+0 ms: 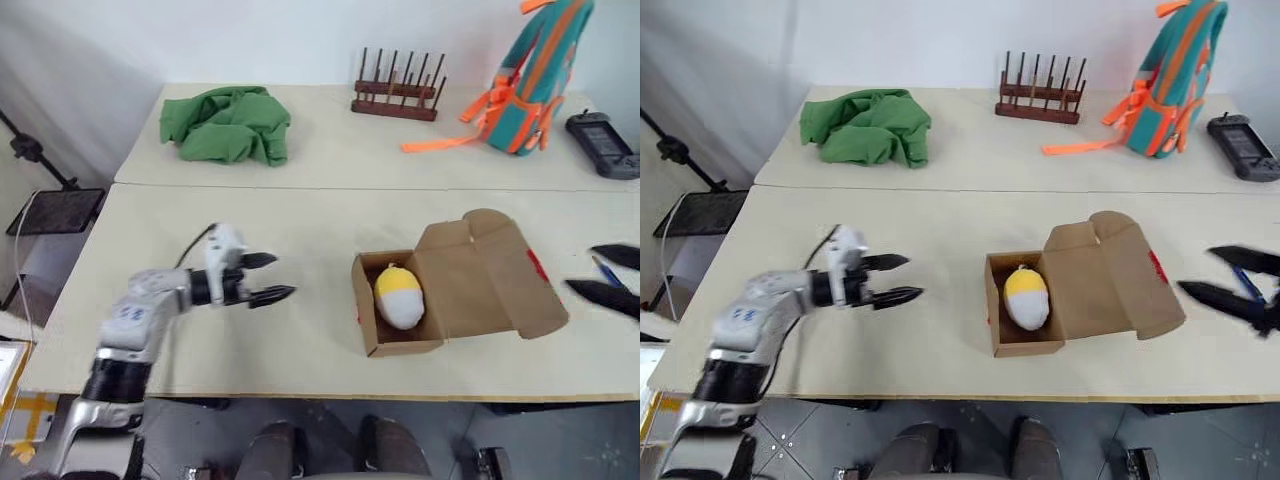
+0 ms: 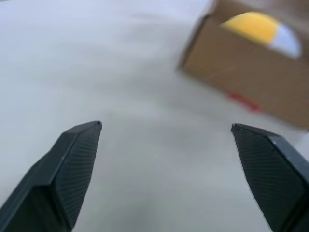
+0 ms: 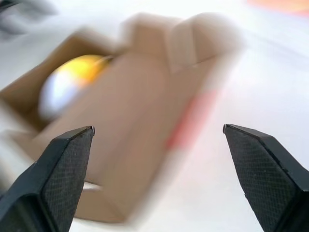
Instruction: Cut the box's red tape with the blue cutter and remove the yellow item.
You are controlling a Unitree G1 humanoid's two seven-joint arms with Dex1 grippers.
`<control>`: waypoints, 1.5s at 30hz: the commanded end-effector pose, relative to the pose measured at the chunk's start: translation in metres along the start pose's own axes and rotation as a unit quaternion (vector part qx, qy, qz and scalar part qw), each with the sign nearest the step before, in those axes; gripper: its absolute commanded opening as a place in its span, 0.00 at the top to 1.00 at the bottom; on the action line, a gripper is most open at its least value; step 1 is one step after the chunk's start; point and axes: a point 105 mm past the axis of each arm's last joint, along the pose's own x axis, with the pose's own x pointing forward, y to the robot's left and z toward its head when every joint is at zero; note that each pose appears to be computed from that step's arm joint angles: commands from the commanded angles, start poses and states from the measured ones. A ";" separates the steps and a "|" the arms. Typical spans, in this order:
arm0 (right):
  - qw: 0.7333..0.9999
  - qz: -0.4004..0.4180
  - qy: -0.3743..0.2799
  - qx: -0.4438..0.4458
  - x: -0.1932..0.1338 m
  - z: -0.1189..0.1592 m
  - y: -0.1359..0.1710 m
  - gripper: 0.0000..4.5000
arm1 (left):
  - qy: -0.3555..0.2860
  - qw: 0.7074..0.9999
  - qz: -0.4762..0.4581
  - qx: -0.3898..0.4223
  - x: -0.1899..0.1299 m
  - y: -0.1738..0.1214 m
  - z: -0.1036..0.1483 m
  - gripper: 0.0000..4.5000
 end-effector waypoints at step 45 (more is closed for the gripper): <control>0.997 0.003 -0.049 -0.066 -0.041 -0.023 0.115 0.00 | -0.031 0.889 -0.367 0.271 0.211 -0.174 0.172 0.01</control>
